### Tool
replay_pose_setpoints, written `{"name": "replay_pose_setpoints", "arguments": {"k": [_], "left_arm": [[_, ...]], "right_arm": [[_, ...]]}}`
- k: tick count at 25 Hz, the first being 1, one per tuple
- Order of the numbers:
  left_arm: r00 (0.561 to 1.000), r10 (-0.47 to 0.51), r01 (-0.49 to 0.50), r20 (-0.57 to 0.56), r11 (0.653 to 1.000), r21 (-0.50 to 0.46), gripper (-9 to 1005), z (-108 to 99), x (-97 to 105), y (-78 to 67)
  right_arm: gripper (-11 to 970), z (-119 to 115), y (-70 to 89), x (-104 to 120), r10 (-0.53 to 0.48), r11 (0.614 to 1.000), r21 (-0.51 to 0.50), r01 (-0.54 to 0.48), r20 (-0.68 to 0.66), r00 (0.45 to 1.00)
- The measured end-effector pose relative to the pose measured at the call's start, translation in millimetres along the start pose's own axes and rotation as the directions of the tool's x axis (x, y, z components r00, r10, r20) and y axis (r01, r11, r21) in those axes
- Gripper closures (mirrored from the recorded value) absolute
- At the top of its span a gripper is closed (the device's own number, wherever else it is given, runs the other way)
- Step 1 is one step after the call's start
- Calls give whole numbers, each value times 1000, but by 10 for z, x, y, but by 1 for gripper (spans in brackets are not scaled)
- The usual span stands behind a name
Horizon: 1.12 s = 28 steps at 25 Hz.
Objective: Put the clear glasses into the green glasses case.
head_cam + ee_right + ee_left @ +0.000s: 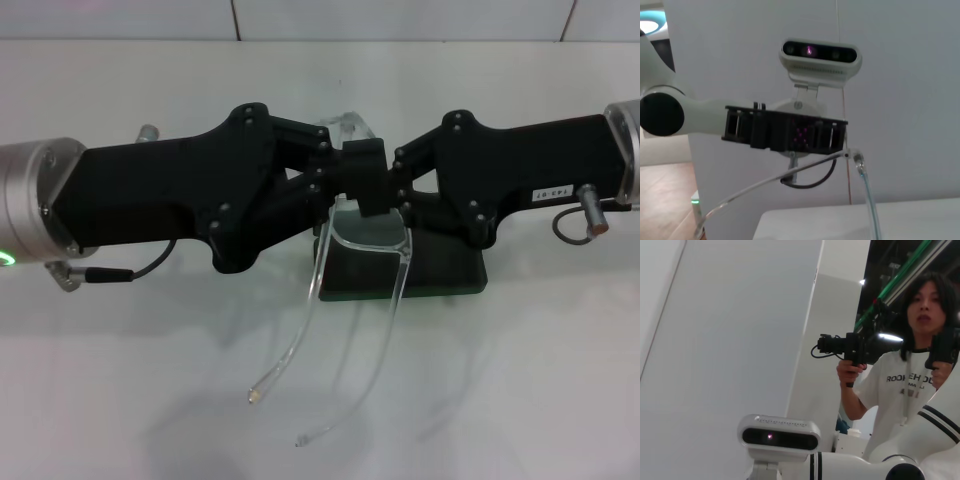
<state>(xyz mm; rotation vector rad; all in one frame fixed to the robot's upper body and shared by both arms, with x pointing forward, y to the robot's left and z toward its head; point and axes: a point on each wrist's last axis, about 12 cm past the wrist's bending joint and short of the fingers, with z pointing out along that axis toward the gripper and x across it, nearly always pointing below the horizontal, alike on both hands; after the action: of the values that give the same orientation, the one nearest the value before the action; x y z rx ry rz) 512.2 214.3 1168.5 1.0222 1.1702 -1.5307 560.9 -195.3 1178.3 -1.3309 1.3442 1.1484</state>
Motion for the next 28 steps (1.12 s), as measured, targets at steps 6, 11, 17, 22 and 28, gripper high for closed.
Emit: {"name": "replay_pose_setpoints", "arguments": {"k": [6,11,17,22,28], "left_arm": [[1000,22,-22,3,1000,-6,948,-9,15,-4],[1000,24,-24,15,998,-54,948,-38,70,33],[999,49,-47,15,996,-76,948,-41,109,56],[997,71,-69,22,994,-88,948,-48,128,68],[995,92,-86,44,990,-109,948,-64,182,76]], "right_arm": [[876,10,-8,-31,-15,1000,-1,15,17,1000],[876,13,-7,-34,-16,1000,-4,16,18,1000],[877,6,-4,-36,-20,1000,-1,20,27,999],[877,0,5,-37,-23,1000,-2,23,36,999],[877,0,12,-34,-22,1000,-5,22,42,999]]}}
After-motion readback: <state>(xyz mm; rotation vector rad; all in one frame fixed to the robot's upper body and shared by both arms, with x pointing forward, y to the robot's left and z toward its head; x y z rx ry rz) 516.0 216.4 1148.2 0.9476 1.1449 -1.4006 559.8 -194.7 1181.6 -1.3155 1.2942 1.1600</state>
